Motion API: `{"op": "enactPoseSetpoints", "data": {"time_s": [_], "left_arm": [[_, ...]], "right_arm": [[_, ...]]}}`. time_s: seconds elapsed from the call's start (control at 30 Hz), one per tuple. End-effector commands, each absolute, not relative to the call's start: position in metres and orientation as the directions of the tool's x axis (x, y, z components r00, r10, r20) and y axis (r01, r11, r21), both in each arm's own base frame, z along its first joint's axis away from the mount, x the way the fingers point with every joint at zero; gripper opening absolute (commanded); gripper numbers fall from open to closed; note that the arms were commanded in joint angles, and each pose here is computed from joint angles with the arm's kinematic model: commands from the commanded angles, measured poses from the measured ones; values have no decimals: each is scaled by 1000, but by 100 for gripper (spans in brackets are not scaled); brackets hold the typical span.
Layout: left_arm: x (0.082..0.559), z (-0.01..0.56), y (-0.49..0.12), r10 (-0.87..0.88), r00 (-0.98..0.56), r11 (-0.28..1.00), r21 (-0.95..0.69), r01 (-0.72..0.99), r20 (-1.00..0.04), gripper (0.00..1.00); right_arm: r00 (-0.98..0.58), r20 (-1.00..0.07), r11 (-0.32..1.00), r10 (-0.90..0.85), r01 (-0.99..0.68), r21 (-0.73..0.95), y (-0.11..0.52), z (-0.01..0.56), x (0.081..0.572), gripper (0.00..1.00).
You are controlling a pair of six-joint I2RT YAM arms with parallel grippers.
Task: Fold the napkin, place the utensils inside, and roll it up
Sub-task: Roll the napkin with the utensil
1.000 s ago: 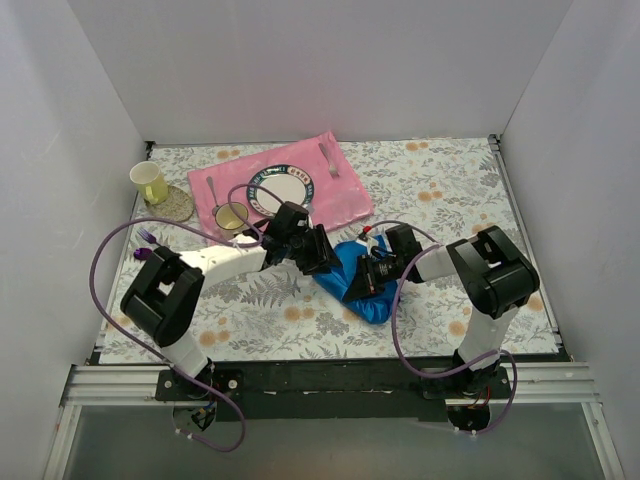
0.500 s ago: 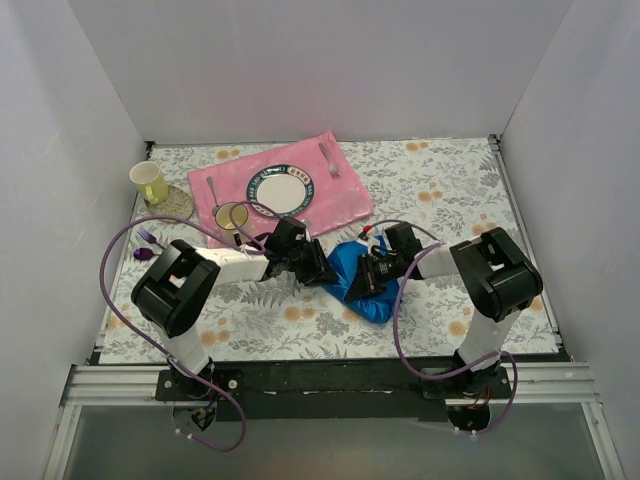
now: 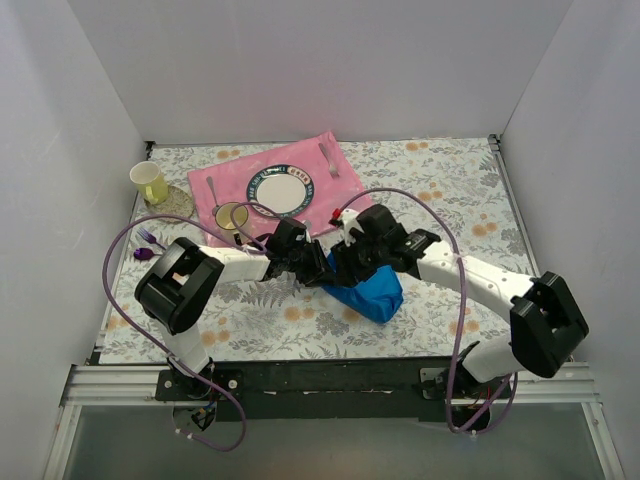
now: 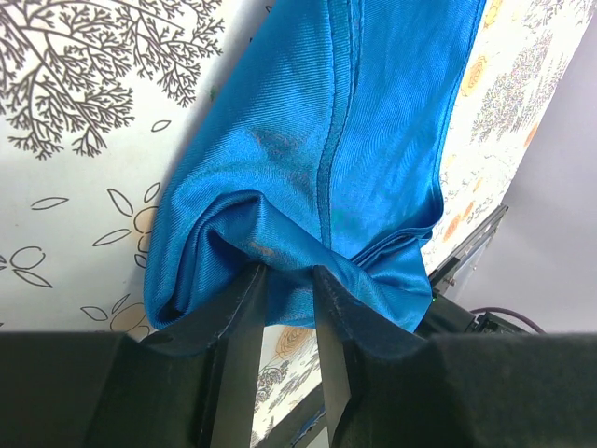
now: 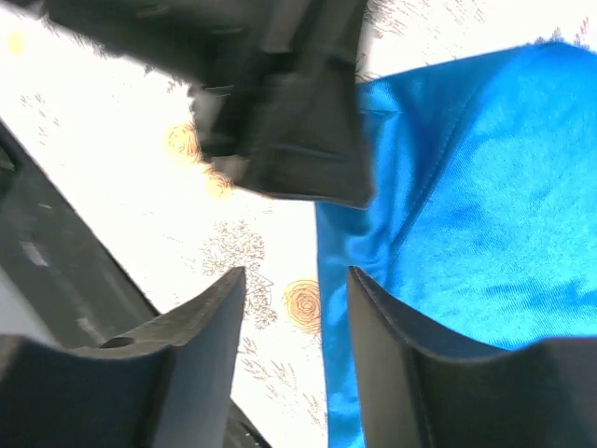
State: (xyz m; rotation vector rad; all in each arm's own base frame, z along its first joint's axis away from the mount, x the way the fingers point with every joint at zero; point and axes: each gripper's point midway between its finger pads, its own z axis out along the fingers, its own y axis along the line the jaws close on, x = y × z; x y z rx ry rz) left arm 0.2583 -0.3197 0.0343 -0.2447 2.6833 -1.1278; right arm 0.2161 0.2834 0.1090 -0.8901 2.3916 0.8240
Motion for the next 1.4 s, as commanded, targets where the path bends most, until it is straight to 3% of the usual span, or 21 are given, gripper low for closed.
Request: {"op": "enactPoseSetpoints", "data": {"time_s": [0.0,0.13,0.33,0.53,0.67,0.8,0.93,1.07,1.13,1.37], "left_arm": [[241,-3,-296,-221,-971,787,-605,-124,-89,27],[241,-3,-297,-223,-972,786,-604,-130,-80,27],[241,-3,-294,-227,-971,787,-602,-140,-71,26],[241,0,-294,-231,-971,782,-606,-147,-64,26],[241,0,-292,-233,-970,782,-606,-148,-64,27],[244,1,-288,-239,-969,780,-606,-155,-60,27],[251,9,-286,-238,-968,776,-615,-137,-84,29],[265,26,-278,-232,-960,802,-589,-99,-154,41],[277,43,-272,-245,-946,809,-583,-79,-212,52],[301,100,-244,-304,-888,851,-517,-89,-346,67]], "right_arm": [[-574,-587,686,-570,-726,43,264,102,213,58],[-499,-551,668,-669,-729,-150,264,82,204,61],[-434,-488,608,-757,-741,-286,263,56,195,64],[-438,-428,587,-791,-742,-325,252,33,193,66],[-476,-409,609,-778,-732,-305,243,20,191,61],[-517,-411,634,-751,-739,-229,241,9,189,53],[-541,-423,639,-727,-758,-130,249,2,184,37],[-570,-455,631,-684,-776,23,272,0,176,24],[-605,-454,629,-654,-769,118,286,-2,169,20],[-753,-452,622,-478,-653,432,316,2,170,16]]}}
